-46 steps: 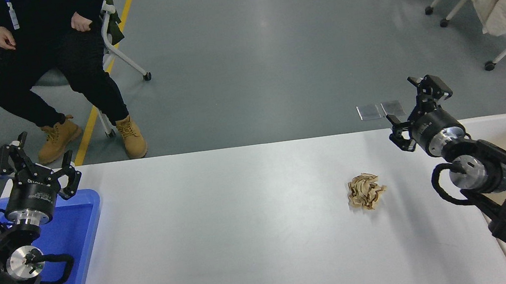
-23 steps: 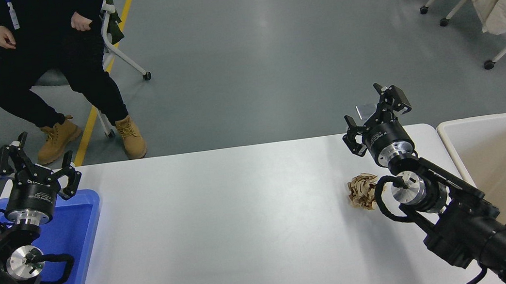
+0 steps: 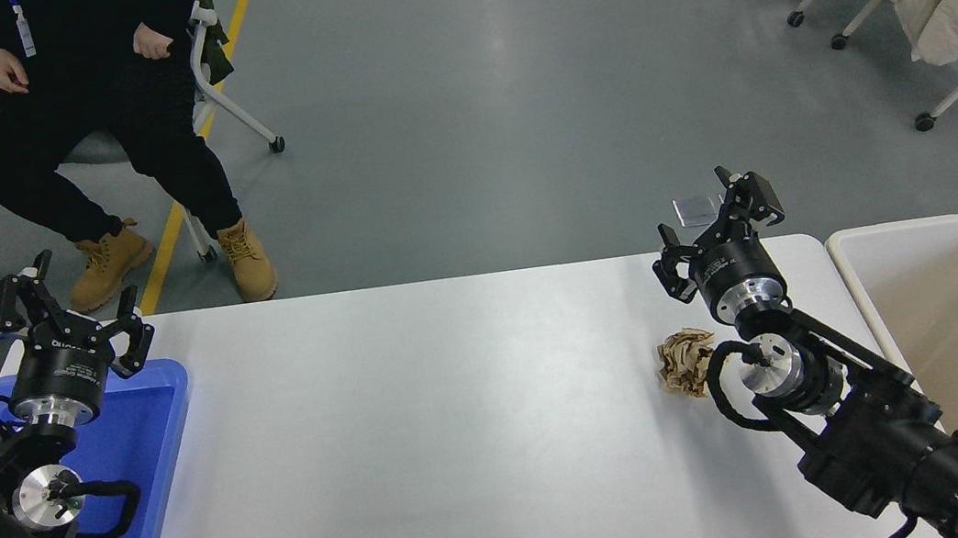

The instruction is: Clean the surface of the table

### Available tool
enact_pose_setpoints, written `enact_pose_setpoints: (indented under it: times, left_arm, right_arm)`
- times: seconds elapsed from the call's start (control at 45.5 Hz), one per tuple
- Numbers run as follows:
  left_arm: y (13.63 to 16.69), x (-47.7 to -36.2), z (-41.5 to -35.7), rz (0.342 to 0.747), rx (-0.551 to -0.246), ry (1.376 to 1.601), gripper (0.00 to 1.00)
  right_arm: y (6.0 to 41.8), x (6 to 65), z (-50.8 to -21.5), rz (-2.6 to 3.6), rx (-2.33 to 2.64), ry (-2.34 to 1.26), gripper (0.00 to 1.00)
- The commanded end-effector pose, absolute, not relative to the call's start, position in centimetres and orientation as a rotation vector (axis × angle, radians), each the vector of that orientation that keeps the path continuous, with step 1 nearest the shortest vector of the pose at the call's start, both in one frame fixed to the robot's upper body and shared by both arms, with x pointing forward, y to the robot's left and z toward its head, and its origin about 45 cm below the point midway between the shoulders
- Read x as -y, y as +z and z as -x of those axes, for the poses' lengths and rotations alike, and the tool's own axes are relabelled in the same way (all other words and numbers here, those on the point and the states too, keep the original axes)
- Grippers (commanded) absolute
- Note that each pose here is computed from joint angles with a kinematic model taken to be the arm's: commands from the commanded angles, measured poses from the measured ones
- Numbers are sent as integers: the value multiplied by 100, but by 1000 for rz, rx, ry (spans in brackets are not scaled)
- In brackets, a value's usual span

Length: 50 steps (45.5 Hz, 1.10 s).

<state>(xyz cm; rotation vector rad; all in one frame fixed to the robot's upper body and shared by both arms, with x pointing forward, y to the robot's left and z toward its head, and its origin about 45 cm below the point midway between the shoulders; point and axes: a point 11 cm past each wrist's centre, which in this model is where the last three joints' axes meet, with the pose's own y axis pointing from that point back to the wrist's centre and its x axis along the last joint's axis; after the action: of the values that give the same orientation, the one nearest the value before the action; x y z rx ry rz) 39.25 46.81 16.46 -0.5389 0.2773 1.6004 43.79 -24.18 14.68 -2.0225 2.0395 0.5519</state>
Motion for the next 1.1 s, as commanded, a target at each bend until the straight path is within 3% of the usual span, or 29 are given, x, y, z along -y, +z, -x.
enact_pose_setpoints:
  times: [0.0, 0.264, 0.462, 0.769, 1.077]
  left_arm:
    - [1646, -4681, -3925, 539, -277, 1601, 100]
    - [1647, -4677, -3927, 540, -278, 1599, 100]
    - [1646, -4681, -3925, 539, -277, 1601, 100]
    - [1646, -4681, -3925, 539, -277, 1601, 100]
    - [1647, -4677, -3927, 540, -278, 1599, 100]
  right_arm:
    - [1460, 2339, -4303, 2522, -2002, 149, 98]
    - [1443, 2535, -4273, 3153, -1870, -438, 98]
    - [1625, 2879, -4396, 3405, -1838, -800, 98]
    - [1791, 3090, -4398, 3782, -1478, -1159, 99]
    - [1786, 2715, -4283, 3953, -978, -1294, 99]
